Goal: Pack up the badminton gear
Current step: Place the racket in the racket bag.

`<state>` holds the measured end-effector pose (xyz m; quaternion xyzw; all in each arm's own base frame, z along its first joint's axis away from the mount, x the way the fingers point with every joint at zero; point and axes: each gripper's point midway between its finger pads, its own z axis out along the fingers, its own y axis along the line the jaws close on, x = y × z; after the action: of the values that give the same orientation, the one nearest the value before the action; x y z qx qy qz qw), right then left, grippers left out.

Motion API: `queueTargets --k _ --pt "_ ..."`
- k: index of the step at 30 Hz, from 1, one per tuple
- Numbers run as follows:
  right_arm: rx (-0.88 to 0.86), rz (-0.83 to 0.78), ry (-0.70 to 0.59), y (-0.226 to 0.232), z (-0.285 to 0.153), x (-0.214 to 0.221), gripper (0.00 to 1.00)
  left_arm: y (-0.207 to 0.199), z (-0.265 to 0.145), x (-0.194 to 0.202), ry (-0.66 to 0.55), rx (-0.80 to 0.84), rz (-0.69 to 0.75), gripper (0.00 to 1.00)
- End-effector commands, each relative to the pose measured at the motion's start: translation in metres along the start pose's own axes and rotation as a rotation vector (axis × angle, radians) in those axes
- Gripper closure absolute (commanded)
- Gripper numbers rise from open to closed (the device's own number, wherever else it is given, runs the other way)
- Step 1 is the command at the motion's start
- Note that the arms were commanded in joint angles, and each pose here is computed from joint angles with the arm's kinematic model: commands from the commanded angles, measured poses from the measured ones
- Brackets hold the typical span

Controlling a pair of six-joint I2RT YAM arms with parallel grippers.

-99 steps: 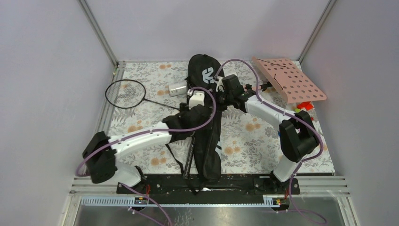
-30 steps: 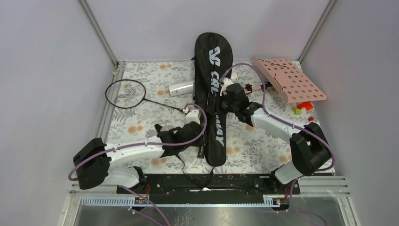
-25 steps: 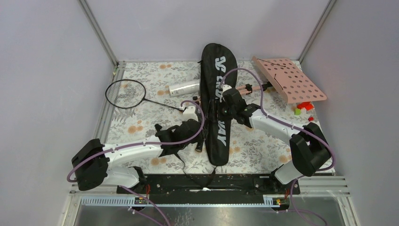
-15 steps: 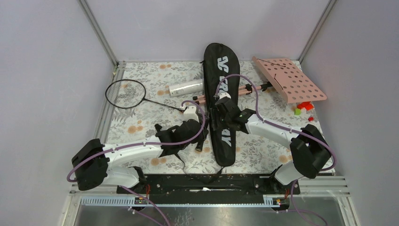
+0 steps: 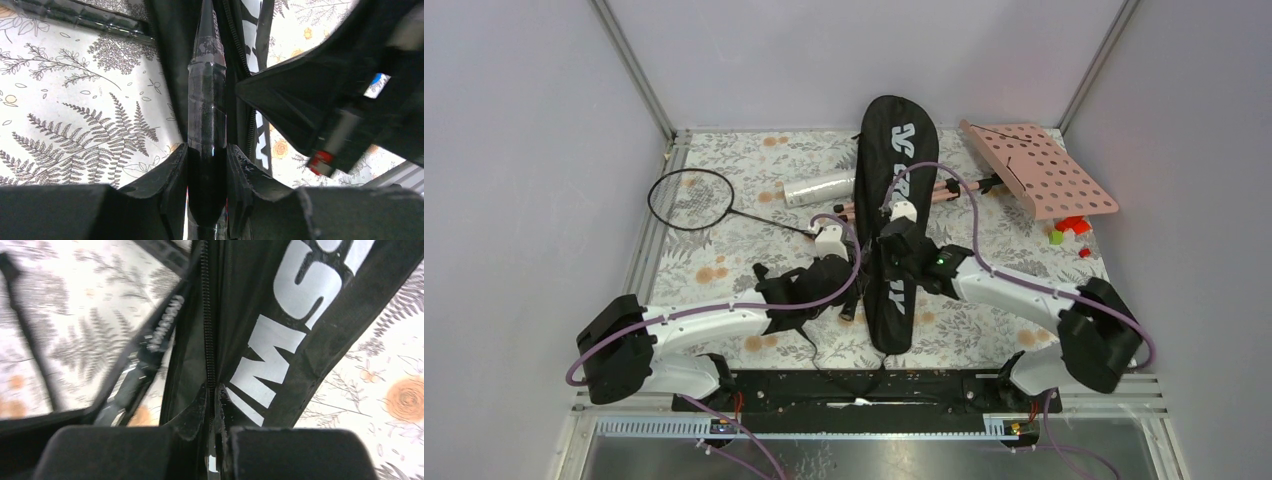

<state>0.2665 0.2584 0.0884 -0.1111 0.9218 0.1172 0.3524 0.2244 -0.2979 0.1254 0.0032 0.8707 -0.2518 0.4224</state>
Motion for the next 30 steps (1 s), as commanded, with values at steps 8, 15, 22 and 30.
queueTargets --k 8,15,22,30 --pt "-0.651 0.079 -0.143 0.087 -0.089 -0.02 1.0 -0.041 -0.01 -0.062 -0.237 0.162 -0.178 1.0" --pt "-0.864 0.157 -0.09 0.108 -0.099 -0.007 1.0 -0.04 0.006 -0.048 -0.199 0.134 -0.232 1.0" --pt "-0.96 0.198 -0.033 0.12 -0.099 0.003 1.0 -0.038 0.032 -0.032 -0.139 0.037 -0.241 1.0" --pt "-0.932 0.239 -0.042 0.115 -0.094 -0.005 1.0 -0.032 0.026 -0.024 -0.122 0.056 -0.184 0.45"
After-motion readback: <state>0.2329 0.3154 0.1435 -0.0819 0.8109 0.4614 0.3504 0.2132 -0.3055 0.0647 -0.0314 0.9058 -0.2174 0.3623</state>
